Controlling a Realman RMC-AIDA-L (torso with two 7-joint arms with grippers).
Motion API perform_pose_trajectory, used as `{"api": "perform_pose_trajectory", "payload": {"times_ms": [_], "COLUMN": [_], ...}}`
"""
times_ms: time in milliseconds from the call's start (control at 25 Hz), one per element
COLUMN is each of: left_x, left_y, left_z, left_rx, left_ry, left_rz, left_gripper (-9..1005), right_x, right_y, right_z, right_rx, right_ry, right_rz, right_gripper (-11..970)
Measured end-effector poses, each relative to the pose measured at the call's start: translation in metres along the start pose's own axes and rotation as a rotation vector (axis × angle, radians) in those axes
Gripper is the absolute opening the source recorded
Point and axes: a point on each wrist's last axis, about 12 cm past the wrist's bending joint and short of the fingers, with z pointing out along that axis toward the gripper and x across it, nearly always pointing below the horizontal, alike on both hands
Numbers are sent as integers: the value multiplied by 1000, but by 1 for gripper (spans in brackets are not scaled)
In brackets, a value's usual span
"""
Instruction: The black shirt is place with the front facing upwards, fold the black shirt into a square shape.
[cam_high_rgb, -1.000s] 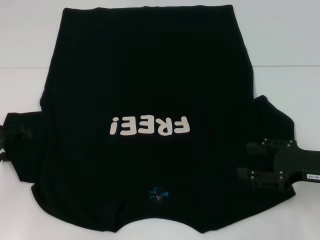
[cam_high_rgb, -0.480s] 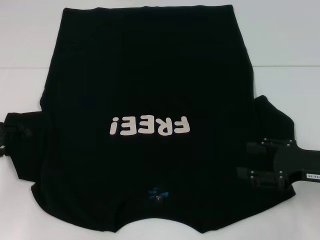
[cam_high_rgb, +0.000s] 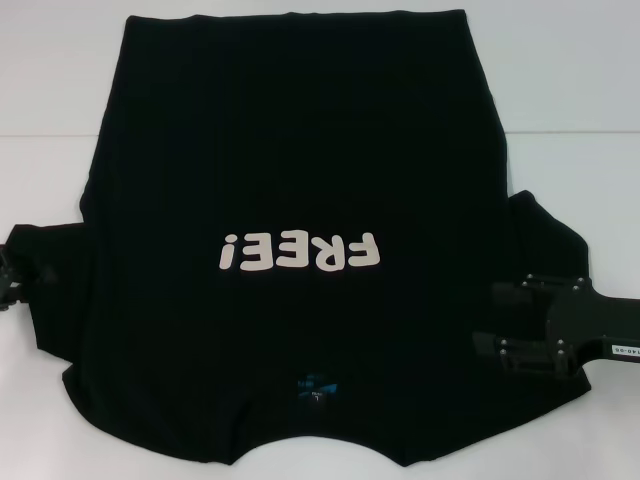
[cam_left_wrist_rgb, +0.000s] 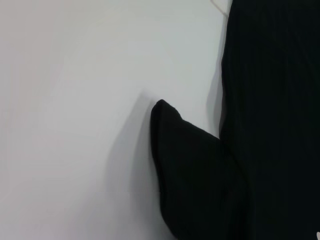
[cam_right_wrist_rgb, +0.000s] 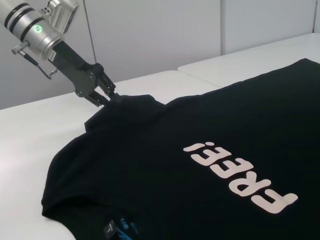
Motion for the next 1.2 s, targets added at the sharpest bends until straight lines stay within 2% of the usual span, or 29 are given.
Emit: {"api": "perform_pose_trajectory", "payload": {"times_ms": [80,520,880,1200], "left_x": [0,-2,-4,-16], "left_y": [0,0,0,5], "left_z": [0,-1,-3,-19], "left_rx": [-1,-2,-3,-35], "left_ry": [0,-13,-27,-81], "left_rz": [1,2,37,54], "left_gripper": [389,2,4,6], "right_x": [0,0,0,1], "right_y": [0,1,1,1], "right_z": [0,1,1,1], "right_rx": [0,-7,-7,-3], "right_ry": [0,-3,-3,-4], "right_rz": [0,4,4,6], "right_gripper": [776,777,777,777]}}
